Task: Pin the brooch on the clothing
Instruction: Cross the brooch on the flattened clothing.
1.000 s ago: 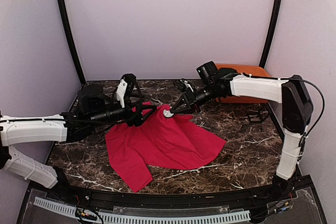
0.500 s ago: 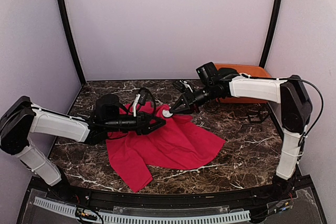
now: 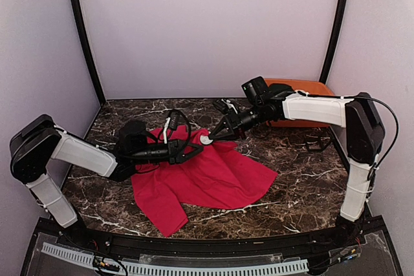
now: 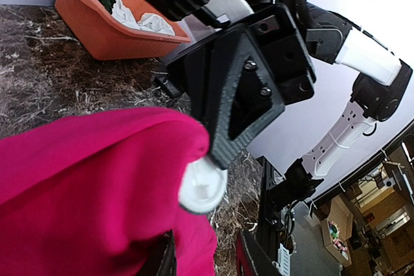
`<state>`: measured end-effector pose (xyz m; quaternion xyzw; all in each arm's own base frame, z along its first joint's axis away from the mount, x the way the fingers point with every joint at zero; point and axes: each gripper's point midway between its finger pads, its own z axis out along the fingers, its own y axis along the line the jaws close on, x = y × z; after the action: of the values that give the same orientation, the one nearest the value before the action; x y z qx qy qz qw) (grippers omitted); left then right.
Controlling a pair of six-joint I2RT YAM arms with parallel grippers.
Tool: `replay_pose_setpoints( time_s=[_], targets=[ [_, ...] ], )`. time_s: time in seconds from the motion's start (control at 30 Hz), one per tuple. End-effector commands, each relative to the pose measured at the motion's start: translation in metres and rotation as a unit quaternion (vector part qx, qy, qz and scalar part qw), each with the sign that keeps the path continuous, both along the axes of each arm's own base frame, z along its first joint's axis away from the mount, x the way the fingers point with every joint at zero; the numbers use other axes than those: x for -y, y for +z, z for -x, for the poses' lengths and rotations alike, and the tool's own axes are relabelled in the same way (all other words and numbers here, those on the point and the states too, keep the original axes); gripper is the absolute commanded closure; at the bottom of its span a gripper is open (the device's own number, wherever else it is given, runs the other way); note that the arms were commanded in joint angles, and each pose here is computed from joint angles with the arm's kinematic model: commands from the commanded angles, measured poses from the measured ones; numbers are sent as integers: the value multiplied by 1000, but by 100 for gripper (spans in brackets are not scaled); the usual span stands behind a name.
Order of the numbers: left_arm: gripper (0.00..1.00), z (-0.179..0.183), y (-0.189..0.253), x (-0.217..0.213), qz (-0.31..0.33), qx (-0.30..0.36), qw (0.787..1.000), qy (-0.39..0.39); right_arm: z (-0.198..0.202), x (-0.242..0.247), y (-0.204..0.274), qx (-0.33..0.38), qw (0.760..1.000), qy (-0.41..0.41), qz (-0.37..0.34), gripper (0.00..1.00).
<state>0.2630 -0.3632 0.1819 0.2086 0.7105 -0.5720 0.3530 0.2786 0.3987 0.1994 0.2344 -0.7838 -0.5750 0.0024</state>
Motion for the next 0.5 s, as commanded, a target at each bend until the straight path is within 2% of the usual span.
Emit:
replay_pose_setpoints(
  time_s=[0.0, 0.47],
  targets=[
    [70, -1, 0, -3, 26, -12, 1000, -1, 7, 0, 17, 10, 1000, 12, -24, 100],
    [73, -21, 5, -4, 50, -10, 999, 13, 12, 1, 15, 6, 999, 17, -28, 100]
  ],
)
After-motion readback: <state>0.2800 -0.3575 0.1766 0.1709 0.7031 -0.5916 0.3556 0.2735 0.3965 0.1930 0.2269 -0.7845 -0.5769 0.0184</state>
